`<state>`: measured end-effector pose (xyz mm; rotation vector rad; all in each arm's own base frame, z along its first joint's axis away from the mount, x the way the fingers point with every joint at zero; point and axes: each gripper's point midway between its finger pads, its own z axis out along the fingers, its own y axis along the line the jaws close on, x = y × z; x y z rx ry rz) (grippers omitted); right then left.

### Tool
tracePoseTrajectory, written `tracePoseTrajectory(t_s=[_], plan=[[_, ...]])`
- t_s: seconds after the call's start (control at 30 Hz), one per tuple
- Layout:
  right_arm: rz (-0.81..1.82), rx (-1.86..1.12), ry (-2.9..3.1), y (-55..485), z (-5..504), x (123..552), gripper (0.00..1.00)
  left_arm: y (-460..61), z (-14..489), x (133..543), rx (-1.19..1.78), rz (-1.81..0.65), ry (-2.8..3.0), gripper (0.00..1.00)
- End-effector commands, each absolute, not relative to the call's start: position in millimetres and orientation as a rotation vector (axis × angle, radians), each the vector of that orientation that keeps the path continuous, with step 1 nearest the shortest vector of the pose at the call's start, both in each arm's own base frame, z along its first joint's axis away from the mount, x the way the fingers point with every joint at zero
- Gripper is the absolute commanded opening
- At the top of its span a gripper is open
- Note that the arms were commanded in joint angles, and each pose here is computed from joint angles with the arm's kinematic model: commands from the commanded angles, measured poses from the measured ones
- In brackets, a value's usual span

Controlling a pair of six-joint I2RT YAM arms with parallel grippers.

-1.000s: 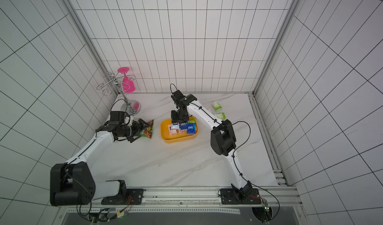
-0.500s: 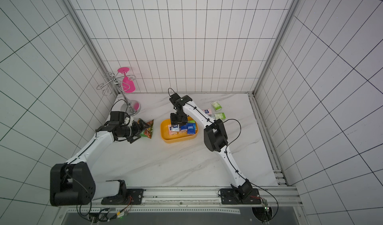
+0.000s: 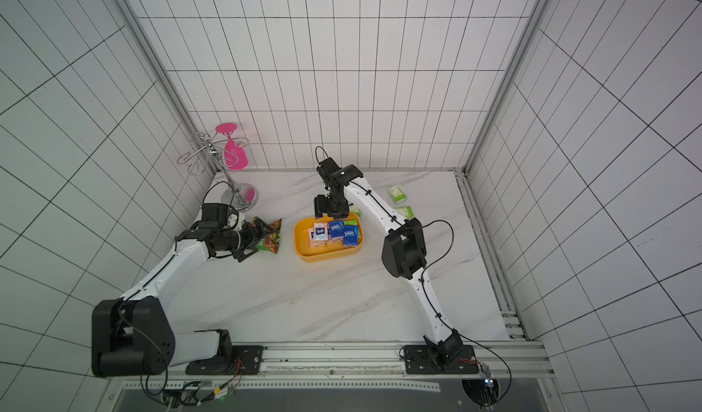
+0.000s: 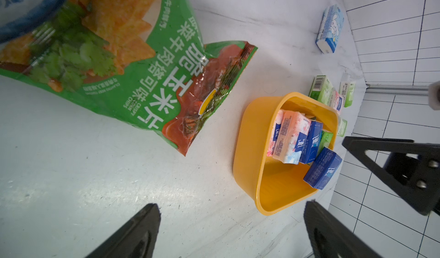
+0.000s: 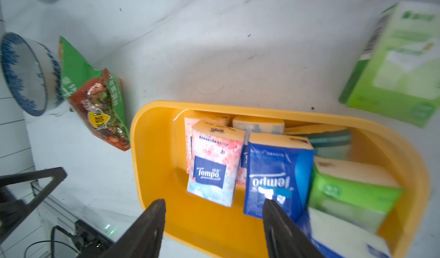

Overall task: Put the pocket tissues into the storage box
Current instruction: Place the pocket tissues in the storage box, then pick up the pocket tissues from the center of the board.

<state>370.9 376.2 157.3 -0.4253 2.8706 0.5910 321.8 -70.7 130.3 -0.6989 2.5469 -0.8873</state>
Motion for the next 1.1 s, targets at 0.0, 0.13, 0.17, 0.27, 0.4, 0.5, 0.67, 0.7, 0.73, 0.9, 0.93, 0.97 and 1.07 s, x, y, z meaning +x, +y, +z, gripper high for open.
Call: tracePoseTrajectory(t_s=[0.0,0.13,0.17,0.27,0.4,0.5,0.67,0.7,0.73,0.9,0.93,0.97,1.07], plan=[[0.594,-0.232,2.836,334,189,386,0.68,-74,155,332,-0.62,-0.887,2.49,0.97],[0.556,-0.006,2.843,282,184,403,0.69,-83,162,340,-0.539,-0.832,2.497,0.97],[0.549,0.052,2.843,269,182,407,0.69,-86,163,341,-0.515,-0.816,2.503,0.98],[0.51,0.269,2.857,226,168,416,0.7,-98,166,349,-0.447,-0.78,2.521,0.97],[0.484,0.577,2.867,181,144,422,0.72,-108,172,357,-0.401,-0.769,2.518,0.97],[0.473,0.767,2.835,158,126,425,0.72,-108,175,361,-0.392,-0.763,2.51,0.97],[0.454,0.98,2.8,142,104,433,0.73,-104,171,354,-0.388,-0.733,2.513,0.98],[0.465,1.017,2.801,142,100,435,0.73,-103,169,352,-0.391,-0.727,2.516,0.97],[0.48,1.079,2.807,142,93,435,0.73,-102,168,351,-0.389,-0.719,2.517,0.97],[0.503,1.361,2.803,145,65,431,0.74,-100,163,347,-0.372,-0.699,2.529,0.97],[0.5,1.407,2.797,145,61,430,0.74,-100,164,347,-0.367,-0.695,2.528,0.97],[0.499,1.443,2.791,146,58,429,0.75,-99,164,347,-0.363,-0.689,2.528,0.97],[0.527,1.559,2.748,149,51,432,0.75,-98,165,347,-0.352,-0.67,2.526,0.98]])
